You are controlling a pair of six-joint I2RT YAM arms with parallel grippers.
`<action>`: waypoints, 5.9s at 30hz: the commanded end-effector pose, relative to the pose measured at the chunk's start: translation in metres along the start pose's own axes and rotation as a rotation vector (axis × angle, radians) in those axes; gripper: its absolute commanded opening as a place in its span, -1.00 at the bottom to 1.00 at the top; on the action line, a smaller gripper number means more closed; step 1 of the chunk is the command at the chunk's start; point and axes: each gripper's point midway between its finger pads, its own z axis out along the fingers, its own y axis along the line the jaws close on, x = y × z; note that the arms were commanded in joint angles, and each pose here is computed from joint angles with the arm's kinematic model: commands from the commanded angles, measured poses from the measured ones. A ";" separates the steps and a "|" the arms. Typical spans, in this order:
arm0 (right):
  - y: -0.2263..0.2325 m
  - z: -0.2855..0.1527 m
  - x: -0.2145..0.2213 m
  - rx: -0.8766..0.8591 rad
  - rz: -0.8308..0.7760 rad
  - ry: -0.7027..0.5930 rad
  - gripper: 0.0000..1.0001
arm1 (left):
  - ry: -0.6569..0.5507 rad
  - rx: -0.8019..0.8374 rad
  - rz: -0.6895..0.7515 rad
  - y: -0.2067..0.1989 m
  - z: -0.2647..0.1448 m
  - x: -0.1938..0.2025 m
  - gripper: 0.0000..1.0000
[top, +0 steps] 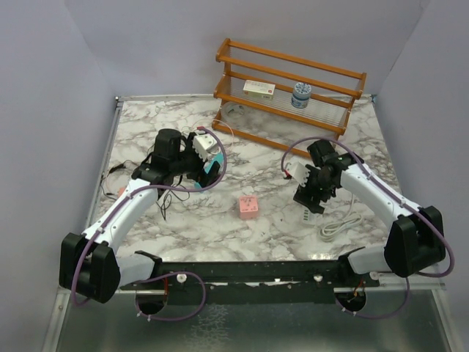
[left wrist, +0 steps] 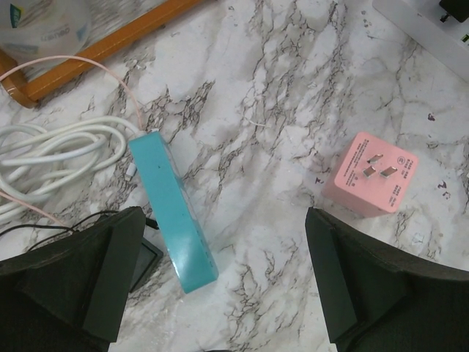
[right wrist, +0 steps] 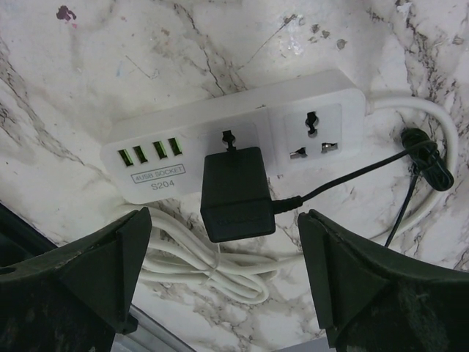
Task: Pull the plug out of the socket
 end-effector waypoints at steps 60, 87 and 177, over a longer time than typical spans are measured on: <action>-0.028 0.033 -0.020 0.029 0.338 -0.056 -0.63 | 0.022 0.040 0.177 -0.024 0.025 -0.012 0.98; -0.013 0.028 -0.035 -0.006 0.262 -0.161 -0.99 | -0.100 0.321 0.049 -0.125 0.125 -0.029 0.98; -0.032 0.013 -0.043 0.056 0.383 -0.413 -0.99 | 0.196 0.136 -0.369 -0.185 0.254 0.156 0.52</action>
